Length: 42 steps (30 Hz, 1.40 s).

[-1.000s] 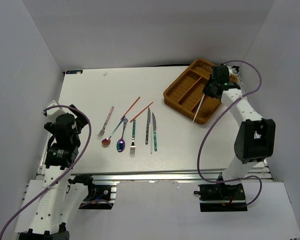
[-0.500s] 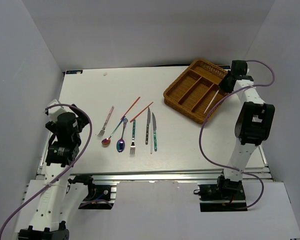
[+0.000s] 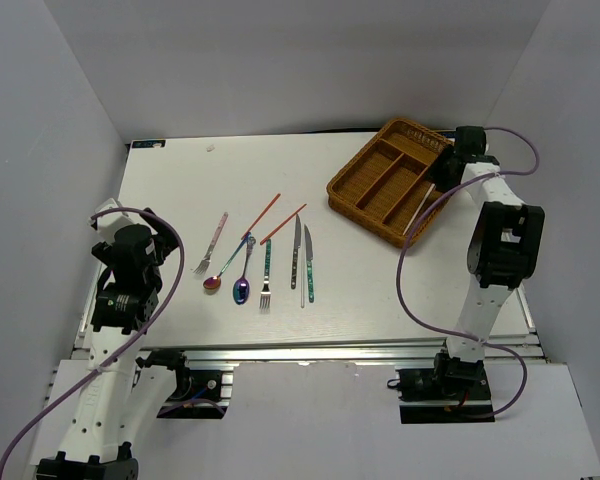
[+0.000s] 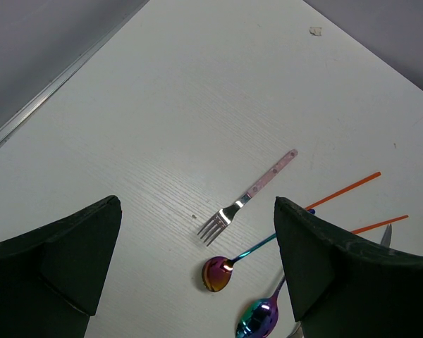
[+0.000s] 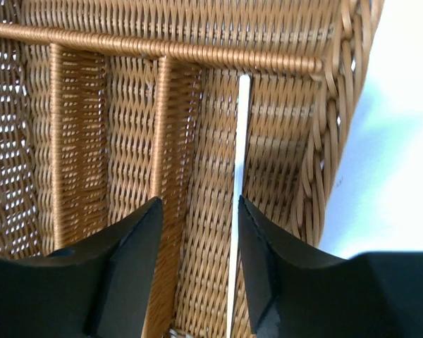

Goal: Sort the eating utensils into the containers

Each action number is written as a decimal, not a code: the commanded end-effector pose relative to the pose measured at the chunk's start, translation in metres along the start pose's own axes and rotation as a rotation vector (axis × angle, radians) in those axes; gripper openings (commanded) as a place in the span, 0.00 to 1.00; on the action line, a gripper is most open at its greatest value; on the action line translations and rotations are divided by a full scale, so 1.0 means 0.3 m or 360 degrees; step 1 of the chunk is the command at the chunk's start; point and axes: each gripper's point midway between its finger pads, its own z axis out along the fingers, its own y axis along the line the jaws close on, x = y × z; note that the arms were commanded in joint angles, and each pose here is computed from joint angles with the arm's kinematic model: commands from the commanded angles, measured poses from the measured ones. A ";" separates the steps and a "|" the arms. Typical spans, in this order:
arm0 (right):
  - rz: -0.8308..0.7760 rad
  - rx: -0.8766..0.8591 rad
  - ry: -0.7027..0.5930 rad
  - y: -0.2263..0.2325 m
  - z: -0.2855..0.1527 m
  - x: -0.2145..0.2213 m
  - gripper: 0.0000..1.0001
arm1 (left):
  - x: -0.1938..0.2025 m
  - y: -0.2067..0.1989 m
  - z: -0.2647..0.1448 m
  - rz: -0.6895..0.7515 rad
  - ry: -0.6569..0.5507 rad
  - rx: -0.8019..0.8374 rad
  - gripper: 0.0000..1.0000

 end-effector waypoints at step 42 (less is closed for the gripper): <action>-0.1121 -0.0208 0.0237 0.537 -0.408 1.262 0.35 | 0.007 0.002 0.006 0.0008 0.0013 -0.0006 0.98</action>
